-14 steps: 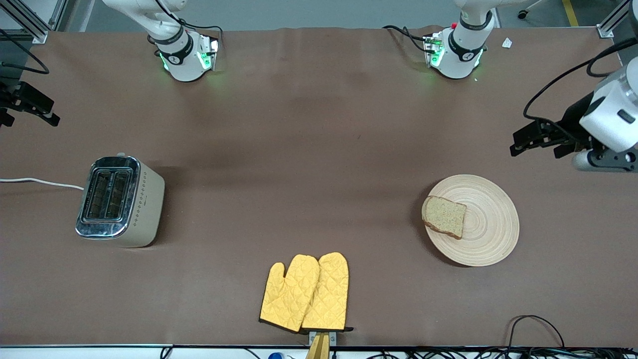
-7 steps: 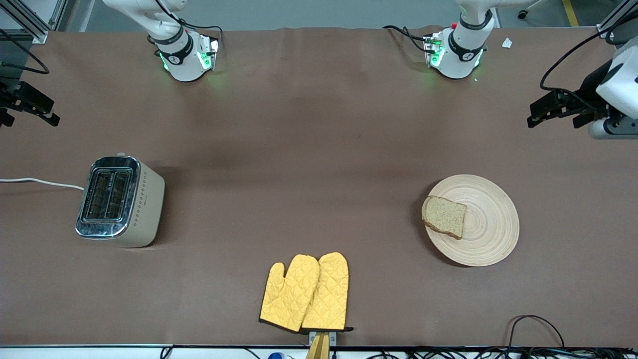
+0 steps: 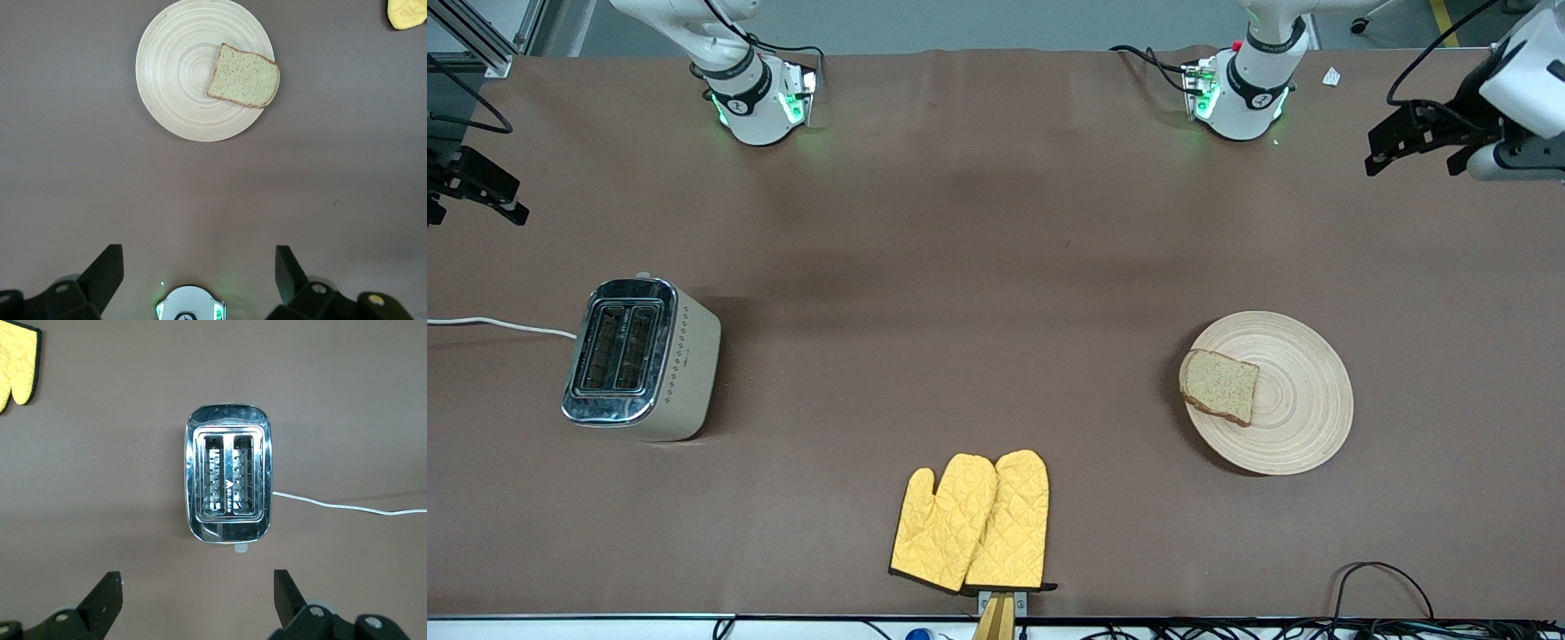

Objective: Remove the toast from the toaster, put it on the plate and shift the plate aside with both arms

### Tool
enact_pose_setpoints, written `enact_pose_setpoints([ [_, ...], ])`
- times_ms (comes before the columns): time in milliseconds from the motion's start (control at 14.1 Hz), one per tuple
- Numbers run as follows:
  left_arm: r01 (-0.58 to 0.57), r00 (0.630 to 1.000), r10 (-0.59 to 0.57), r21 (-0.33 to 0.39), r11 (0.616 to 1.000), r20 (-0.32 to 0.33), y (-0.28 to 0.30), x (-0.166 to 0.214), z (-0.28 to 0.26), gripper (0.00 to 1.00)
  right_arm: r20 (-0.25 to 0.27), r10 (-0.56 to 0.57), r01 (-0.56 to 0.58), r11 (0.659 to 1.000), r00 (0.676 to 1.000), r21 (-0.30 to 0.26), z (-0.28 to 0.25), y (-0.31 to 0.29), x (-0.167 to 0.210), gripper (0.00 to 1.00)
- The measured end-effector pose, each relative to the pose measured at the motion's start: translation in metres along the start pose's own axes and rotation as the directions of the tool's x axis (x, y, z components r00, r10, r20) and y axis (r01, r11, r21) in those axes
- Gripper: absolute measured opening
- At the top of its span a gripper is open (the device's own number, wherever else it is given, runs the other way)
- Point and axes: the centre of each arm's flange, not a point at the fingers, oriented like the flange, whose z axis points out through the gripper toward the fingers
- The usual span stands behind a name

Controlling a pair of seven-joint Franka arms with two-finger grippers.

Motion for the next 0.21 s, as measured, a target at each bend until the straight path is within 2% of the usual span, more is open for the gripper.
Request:
enact_pose_setpoints([
  [212,-0.004,1.0,0.006,0.049,0.999,-0.023,-0.0015,-0.0022,-0.0032,1.0,0.0,-0.001,0.001,1.0,1.0,-0.004,0.0,0.0001,0.0,1.0],
])
